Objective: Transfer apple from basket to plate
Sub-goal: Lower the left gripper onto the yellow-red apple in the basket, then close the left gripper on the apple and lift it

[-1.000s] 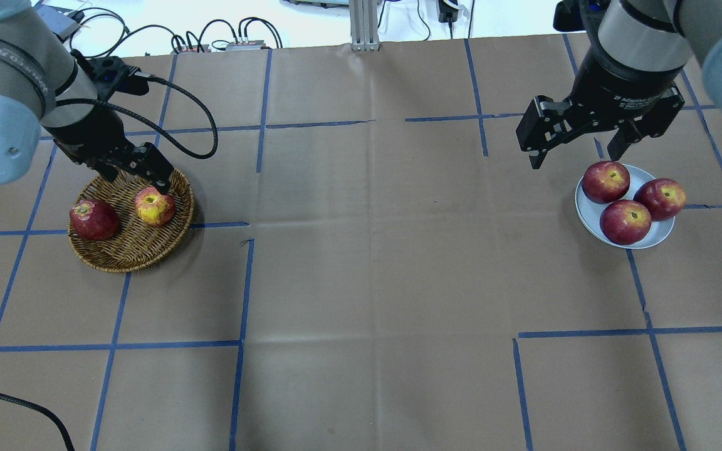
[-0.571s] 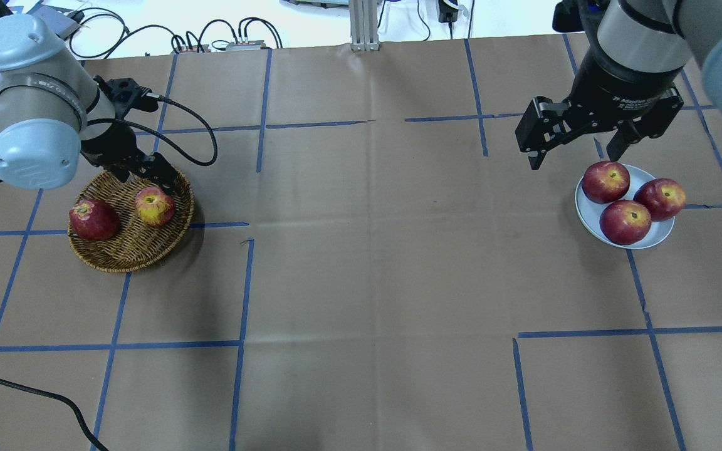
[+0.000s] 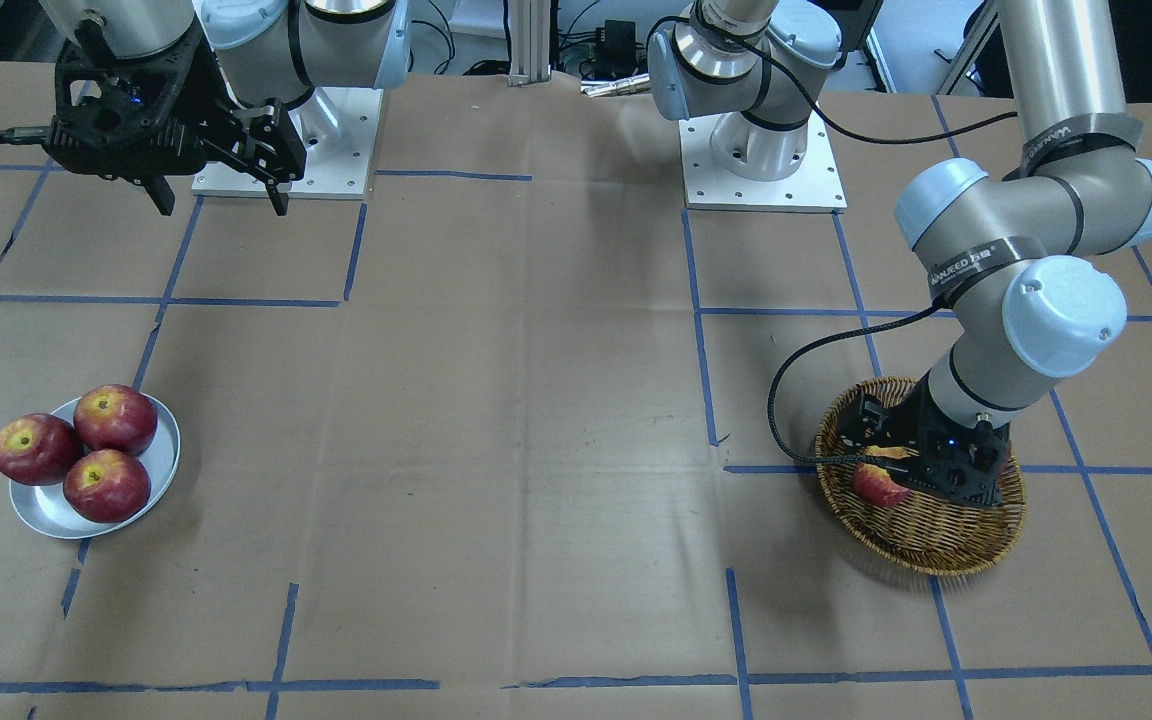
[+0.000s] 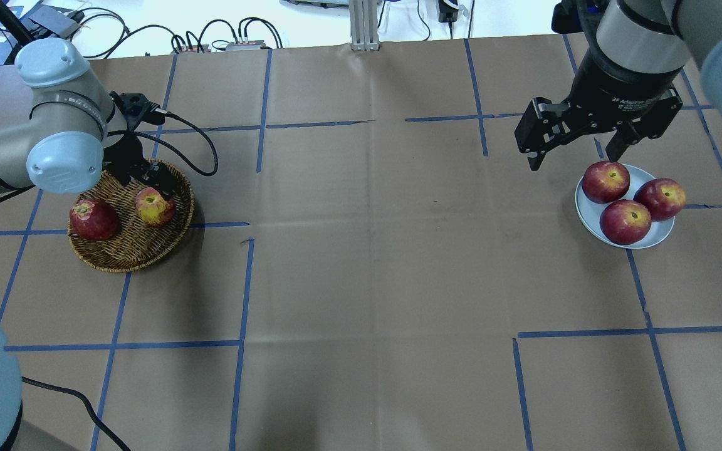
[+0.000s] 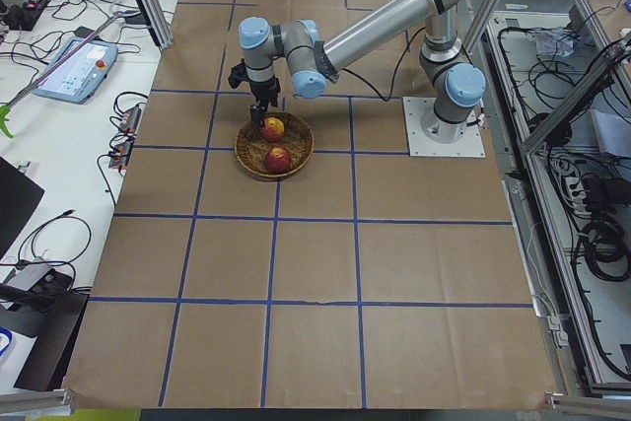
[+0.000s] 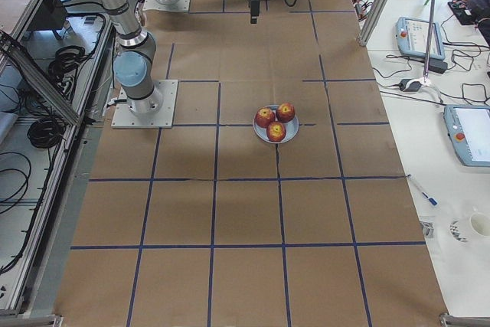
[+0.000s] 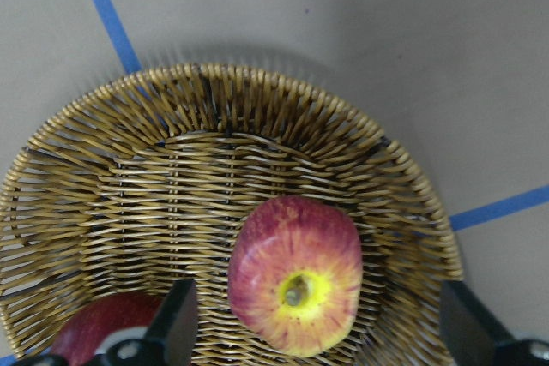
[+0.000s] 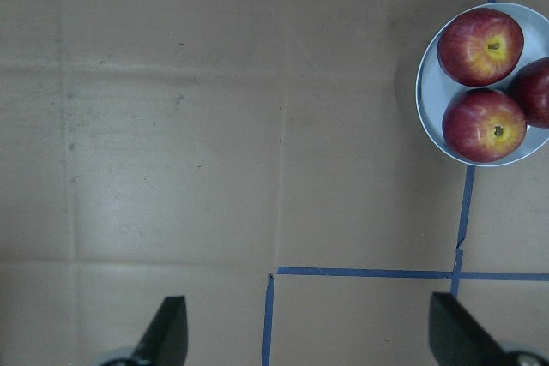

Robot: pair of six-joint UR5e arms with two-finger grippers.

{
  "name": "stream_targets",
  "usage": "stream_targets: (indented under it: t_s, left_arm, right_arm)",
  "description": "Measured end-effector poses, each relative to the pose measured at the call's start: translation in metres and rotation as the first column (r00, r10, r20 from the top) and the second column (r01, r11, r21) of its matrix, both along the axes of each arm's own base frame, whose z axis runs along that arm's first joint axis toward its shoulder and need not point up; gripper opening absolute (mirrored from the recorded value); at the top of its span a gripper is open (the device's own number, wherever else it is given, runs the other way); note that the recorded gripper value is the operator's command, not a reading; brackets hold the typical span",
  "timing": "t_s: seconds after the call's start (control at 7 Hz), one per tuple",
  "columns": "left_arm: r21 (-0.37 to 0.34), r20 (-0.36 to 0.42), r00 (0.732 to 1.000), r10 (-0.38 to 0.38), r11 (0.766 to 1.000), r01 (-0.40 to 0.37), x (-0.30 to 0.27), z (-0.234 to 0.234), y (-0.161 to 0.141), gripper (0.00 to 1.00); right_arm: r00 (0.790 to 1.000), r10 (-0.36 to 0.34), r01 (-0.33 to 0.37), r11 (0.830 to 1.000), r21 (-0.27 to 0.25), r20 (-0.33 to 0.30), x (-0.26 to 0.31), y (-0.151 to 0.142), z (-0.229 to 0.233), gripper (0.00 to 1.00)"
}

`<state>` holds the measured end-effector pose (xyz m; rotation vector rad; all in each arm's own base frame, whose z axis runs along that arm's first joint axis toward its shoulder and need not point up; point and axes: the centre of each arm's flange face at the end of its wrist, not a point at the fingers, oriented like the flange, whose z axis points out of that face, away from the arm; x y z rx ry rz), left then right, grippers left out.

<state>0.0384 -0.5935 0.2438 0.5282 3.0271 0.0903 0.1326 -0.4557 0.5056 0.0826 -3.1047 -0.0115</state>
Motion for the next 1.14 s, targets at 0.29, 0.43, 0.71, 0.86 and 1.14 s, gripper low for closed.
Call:
stream_targets:
  t_s: [0.29, 0.43, 0.71, 0.86, 1.14]
  left_arm:
    - [0.032, -0.049, 0.998, 0.045, 0.999, -0.044, 0.017, -0.023, 0.005, 0.99]
    - [0.047, -0.063, 0.997, 0.054, 0.998, -0.051, 0.018, -0.033, 0.006, 0.99]
    - [0.064, -0.073, 0.996, 0.060, 0.996, -0.056, 0.020, -0.047, 0.002, 0.92]
    - [0.065, -0.075, 0.995, 0.061, 0.996, -0.057, 0.021, -0.050, 0.000, 0.80]
    - [0.063, -0.075, 0.995, 0.062, 0.996, -0.057, 0.022, -0.053, -0.001, 0.52]
  right_arm:
    - [1.000, 0.002, -0.002, 1.000, 0.003, -0.002, 0.000, 0.000, 0.000, 1.00]
    - [1.000, 0.004, -0.004, 1.000, 0.002, -0.002, 0.000, 0.000, 0.000, 1.00]
    - [1.000, 0.005, -0.005, 1.000, 0.003, -0.002, 0.000, -0.001, -0.001, 1.00]
    - [1.000, 0.005, -0.005, 1.000, 0.003, -0.002, 0.000, -0.001, -0.002, 1.00]
    - [1.000, 0.004, -0.004, 1.000, 0.003, -0.001, 0.000, 0.000, -0.002, 1.00]
